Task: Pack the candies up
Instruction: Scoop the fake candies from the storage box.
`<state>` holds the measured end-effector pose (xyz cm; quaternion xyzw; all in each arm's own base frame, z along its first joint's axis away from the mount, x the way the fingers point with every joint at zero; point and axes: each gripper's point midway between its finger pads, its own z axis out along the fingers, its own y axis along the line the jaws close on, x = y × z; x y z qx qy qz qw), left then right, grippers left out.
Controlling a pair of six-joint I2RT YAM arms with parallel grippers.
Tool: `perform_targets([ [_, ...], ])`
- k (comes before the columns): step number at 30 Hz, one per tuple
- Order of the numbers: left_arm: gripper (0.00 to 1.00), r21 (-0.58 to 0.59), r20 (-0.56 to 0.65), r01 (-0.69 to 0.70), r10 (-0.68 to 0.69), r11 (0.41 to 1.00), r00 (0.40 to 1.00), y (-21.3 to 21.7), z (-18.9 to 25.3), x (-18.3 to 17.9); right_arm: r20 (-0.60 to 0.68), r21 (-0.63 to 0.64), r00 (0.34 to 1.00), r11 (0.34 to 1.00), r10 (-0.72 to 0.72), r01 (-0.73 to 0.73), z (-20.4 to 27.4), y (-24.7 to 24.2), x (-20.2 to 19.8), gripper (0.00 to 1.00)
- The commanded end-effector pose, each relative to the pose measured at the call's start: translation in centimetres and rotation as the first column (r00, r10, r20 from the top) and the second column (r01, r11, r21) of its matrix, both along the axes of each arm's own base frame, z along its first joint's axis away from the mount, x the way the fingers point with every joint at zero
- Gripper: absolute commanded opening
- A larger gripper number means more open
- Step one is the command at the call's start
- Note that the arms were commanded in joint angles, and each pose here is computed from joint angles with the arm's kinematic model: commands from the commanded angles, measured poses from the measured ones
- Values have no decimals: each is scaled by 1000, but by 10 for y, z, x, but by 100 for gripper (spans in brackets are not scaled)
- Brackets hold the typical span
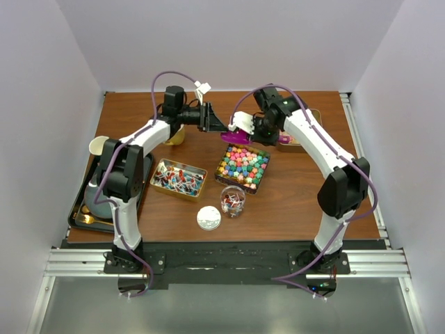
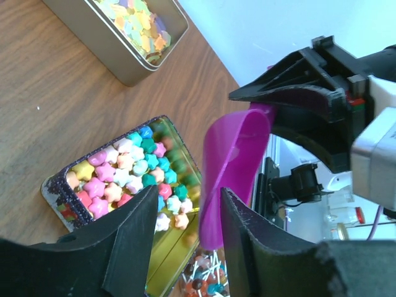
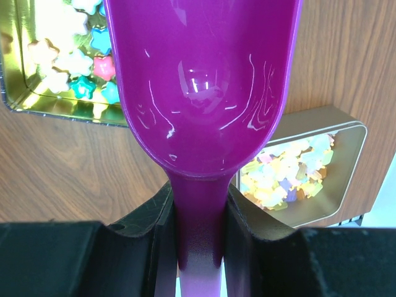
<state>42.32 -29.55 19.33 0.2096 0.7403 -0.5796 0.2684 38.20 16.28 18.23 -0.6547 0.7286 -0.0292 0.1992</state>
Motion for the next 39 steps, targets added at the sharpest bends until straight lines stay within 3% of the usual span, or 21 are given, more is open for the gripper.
perform_targets([
  [1, 47, -63, 28, 47, -45, 997, 999, -4, 16, -3, 71, 51, 998, 999, -3, -1, 18, 13, 17, 0],
  [9, 44, -84, 10, 80, -79, 993, 997, -5, 13, -7, 102, 92, 990, 992, -100, 91, 18, 25, 37, 0],
  [12, 39, -81, 2, 77, -77, 994, 997, -4, 9, -6, 119, 120, 987, 989, -104, 90, 25, 30, 39, 0],
  [15, 24, -88, -6, 86, -87, 992, 996, -5, 8, -8, 128, 132, 988, 988, -91, 74, 28, 35, 37, 0],
  [16, 13, -94, 3, 87, -87, 992, 996, -5, 8, -7, 135, 137, 987, 988, -90, 71, 29, 35, 37, 0],
  [18, 0, -104, -11, 94, -95, 990, 995, -5, 7, -9, 133, 146, 987, 987, -84, 65, 28, 38, 35, 0],
  [20, 0, -107, -5, 94, -95, 990, 995, -5, 8, -10, 113, 148, 990, 987, -82, 65, 25, 38, 31, 0],
  [24, 0, -107, 10, 96, -96, 990, 995, -1, 8, -10, 11, 246, 991, 961, -133, 126, 26, 29, 20, 41],
  [27, 0, -119, 11, 115, -115, 986, 993, -1, 7, -13, -108, 462, 980, 865, -167, 198, 46, 17, 19, 55],
  [28, 0, -125, 18, 121, -120, 985, 993, -2, 6, -14, -142, 553, 983, 814, -120, 179, 56, 24, 15, 72],
  [30, 0, -132, 6, 122, -123, 984, 992, -2, 6, -15, -113, 616, 986, 770, -126, 169, 69, 10, 18, 74],
  [35, 0, -142, 0, 127, -129, 982, 992, -1, 6, -18, 13, 684, 1000, 730, -28, 12, 85, 21, 6, 74],
  [39, 0, -142, 1, 128, -129, 982, 992, -1, 7, -19, 18, 681, 1000, 732, -2, -11, 78, 25, 1, 72],
])
